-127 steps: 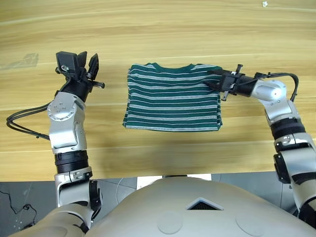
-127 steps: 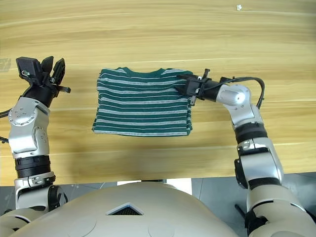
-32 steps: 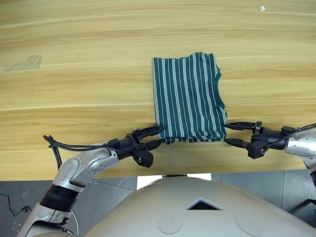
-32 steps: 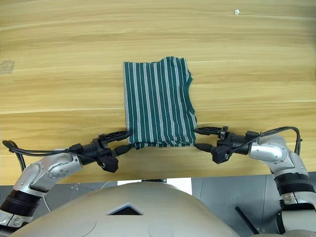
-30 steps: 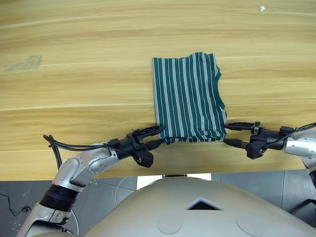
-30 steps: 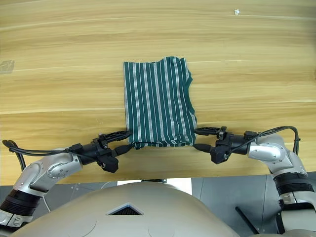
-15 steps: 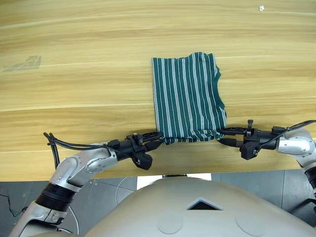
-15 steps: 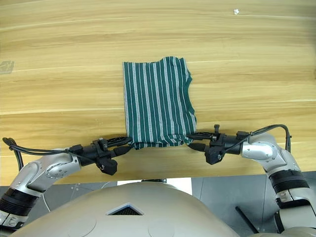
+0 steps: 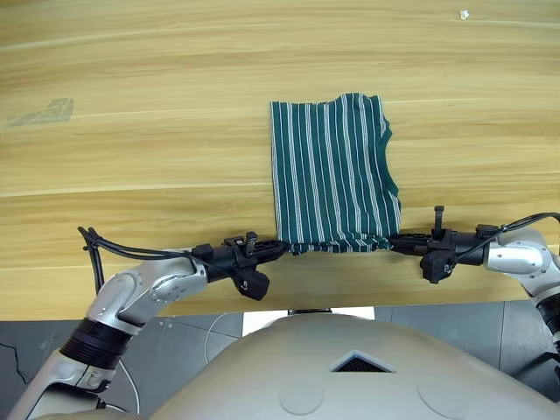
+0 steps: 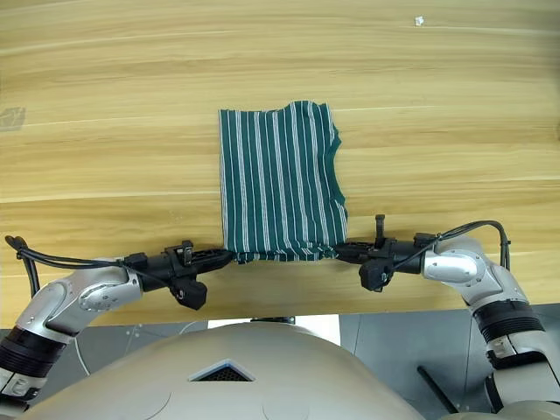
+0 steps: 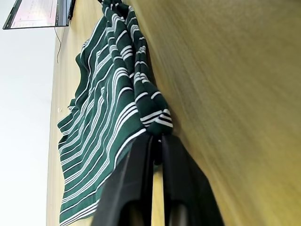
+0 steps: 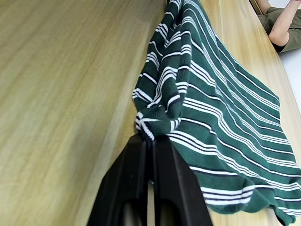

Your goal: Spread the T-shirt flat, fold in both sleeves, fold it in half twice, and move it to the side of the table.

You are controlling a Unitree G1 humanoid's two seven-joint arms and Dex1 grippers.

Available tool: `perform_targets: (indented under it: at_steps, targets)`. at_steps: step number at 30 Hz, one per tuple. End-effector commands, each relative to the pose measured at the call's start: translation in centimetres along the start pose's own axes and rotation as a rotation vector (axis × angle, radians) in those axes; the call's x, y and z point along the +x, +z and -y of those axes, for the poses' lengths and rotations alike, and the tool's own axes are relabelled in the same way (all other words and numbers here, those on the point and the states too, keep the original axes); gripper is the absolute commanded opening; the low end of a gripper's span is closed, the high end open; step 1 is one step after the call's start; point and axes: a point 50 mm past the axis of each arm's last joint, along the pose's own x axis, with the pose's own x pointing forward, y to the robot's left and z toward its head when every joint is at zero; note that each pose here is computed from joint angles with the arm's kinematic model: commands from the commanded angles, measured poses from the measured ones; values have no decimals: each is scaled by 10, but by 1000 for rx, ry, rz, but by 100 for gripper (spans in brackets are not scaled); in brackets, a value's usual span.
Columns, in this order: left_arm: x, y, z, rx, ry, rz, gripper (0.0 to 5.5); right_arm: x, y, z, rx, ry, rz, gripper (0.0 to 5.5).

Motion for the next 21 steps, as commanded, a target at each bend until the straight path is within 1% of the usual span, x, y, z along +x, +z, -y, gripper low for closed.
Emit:
perform_targets:
  at_steps: [1,2,4,6,8,11,15,21]
  targets:
    - [-3,-16,29,-66,-152,-111,2,3,2,4,25,-6,18,0]
    - [-4,-15,28,-79,-143,-106,2,3,3,3,43,-7,23,0]
    - [-10,-10,22,-127,-109,-91,2,1,7,4,158,-7,45,0]
    - [-21,0,8,-246,-48,-57,2,-6,14,10,340,14,81,0]
    - [-33,10,-8,-358,0,-21,2,-15,19,20,476,33,124,0]
    - [-48,23,-25,-460,0,30,2,-27,28,34,607,64,178,0]
    - [-62,48,-31,-574,-107,108,2,-36,39,45,699,128,231,0]
    - [-81,61,-30,-599,-245,67,2,-43,54,37,770,216,264,0]
